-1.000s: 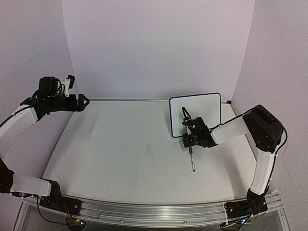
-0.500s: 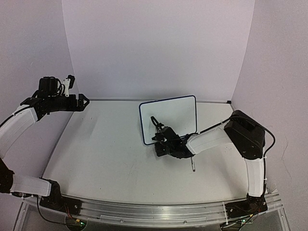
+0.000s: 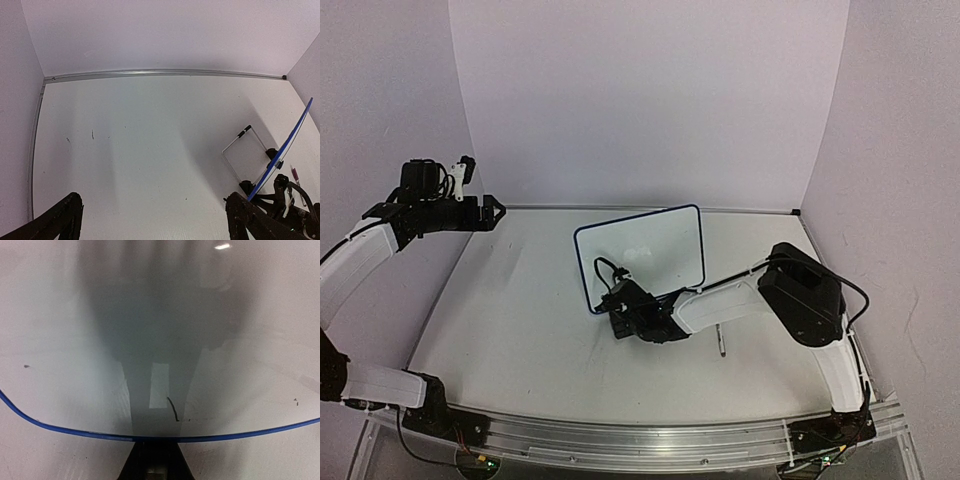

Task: Write a sentence on the whiteboard
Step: Move the whiteboard to the corner of the board.

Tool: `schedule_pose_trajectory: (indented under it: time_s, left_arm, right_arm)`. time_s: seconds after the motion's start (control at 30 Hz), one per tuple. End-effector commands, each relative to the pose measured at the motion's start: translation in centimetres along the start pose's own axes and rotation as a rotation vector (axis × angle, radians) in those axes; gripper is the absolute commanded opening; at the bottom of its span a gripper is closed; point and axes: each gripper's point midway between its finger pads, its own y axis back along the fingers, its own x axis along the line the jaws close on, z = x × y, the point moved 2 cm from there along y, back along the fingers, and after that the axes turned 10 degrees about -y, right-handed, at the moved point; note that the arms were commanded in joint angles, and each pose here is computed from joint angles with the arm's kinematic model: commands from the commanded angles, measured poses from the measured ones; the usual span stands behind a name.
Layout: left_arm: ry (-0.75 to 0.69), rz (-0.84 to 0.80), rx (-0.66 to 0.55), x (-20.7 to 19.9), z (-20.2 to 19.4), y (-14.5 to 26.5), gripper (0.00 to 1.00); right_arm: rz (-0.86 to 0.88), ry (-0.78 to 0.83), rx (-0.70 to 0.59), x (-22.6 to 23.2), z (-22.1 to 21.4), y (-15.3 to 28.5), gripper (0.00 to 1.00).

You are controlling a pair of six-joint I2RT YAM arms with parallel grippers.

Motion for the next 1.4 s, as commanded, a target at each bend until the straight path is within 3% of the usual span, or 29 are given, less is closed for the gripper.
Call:
schedule_pose_trajectory:
  time_s: [0.0,0.17,0.23,0.3,0.47,0.67,0.9,1.07,1.1,1.37]
  left_arm:
    - [-0.001,0.021,-0.039,0.2,0.7,0.5,0.99]
    - [-0.003,0.024,-0.043,0.2,0.8,0.6,0.99]
    - [-0.004,0.027,-0.043,0.2,0.8,0.6,0.99]
    - [0.000,0.031,-0.043,0.3,0.8,0.7,0.99]
    - [0.008,0.051,-0.054,0.5,1.0,1.1,0.99]
    - [0.010,0.067,-0.076,0.7,1.2,1.6,0.99]
    - [0.015,0.055,-0.084,0.5,1.3,1.6,0.99]
    - [0.017,0.043,-0.093,0.3,1.4,1.7,0.99]
    - [0.015,0.048,-0.099,0.3,1.5,1.9,0.99]
    - [0.014,0.047,-0.106,0.2,1.6,2.1,0.99]
  right_arm:
    - [0.060,-0.023,0.037,2.3,-0.9,0.0,0.25]
    - [0.057,-0.021,0.021,2.2,-0.2,0.5,0.43]
    - [0.068,-0.017,0.019,2.3,0.0,1.2,0.57]
    - [0.071,-0.014,0.017,2.3,0.0,1.6,0.63]
    - [0.096,-0.017,-0.014,2.1,1.1,5.1,0.71]
    - [0.096,-0.080,-0.082,-1.4,3.5,12.0,0.78]
    - [-0.103,-0.074,-0.046,-8.2,4.4,15.4,0.79]
    - [-0.129,-0.200,0.120,-14.0,3.9,14.4,0.73]
    - [-0.153,-0.253,0.209,-16.7,3.2,13.8,0.70]
    - [-0.148,-0.351,0.469,-20.0,-0.7,12.0,0.59]
